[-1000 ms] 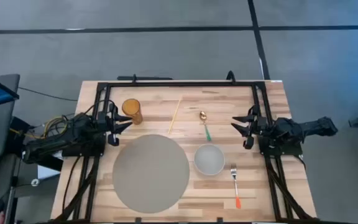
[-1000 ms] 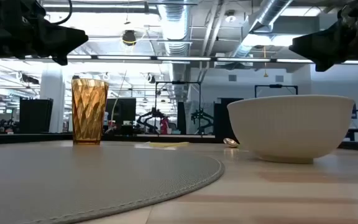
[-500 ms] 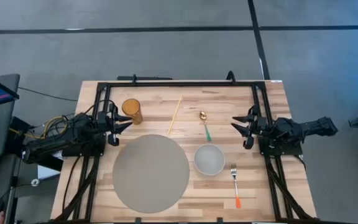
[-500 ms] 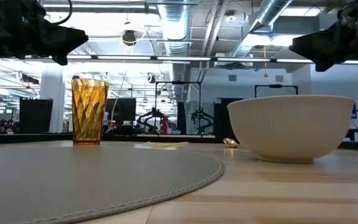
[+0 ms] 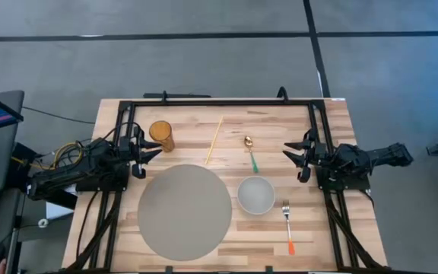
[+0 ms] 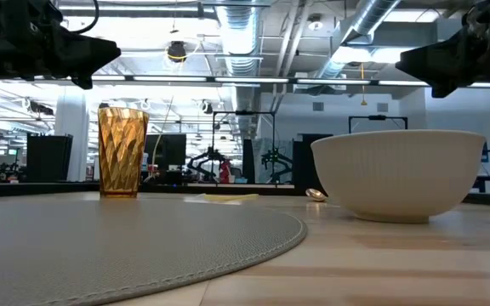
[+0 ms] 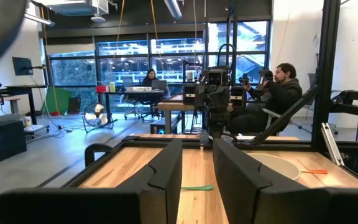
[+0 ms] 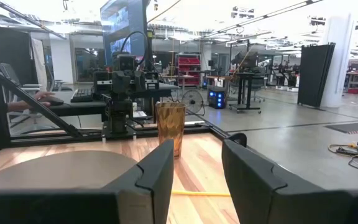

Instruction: Pick & Place Utensil

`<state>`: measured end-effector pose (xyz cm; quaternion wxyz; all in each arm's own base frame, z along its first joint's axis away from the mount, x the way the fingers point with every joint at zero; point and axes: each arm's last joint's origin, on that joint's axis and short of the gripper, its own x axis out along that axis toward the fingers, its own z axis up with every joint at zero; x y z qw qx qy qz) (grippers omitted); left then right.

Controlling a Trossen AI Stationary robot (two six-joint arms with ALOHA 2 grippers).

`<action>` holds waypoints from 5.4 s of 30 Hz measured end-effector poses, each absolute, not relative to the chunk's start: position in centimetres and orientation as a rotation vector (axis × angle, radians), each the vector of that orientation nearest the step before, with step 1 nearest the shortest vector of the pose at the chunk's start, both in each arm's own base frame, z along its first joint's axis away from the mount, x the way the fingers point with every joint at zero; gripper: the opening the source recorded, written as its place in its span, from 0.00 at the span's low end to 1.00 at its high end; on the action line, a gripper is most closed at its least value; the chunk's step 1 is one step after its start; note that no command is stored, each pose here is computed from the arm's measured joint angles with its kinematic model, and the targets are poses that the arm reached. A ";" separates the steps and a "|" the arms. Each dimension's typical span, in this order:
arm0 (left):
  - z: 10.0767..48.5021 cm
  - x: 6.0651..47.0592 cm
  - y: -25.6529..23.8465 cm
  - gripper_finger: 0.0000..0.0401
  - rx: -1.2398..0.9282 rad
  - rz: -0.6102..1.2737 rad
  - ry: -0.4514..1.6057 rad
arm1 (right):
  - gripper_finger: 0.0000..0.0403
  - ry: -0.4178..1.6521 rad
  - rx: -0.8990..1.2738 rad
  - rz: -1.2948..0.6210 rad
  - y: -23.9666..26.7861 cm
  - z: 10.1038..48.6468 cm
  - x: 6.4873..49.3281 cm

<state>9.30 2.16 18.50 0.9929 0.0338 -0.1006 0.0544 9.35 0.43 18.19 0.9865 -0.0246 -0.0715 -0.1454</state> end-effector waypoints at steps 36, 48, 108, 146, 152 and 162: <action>18.5 9.3 2.2 0.23 0.068 0.109 -0.202 | 0.32 -0.144 -0.050 -0.292 0.4 18.2 9.3; 18.5 9.3 2.2 0.23 0.068 0.109 -0.202 | 0.32 -0.143 -0.049 -0.292 0.4 18.2 9.3; 18.5 9.3 2.2 0.23 0.068 0.109 -0.202 | 0.32 -0.144 -0.049 -0.292 0.4 18.2 9.3; 19.1 9.2 2.1 0.23 0.036 0.103 -0.268 | 0.32 -0.144 -0.049 -0.292 0.4 18.2 9.3; 19.2 9.1 2.1 0.23 -0.003 0.095 -0.274 | 0.32 -0.143 -0.049 -0.292 0.4 18.2 9.3; 25.4 8.9 1.9 0.23 0.019 0.032 -0.331 | 0.32 -0.143 -0.050 -0.292 0.4 18.2 9.3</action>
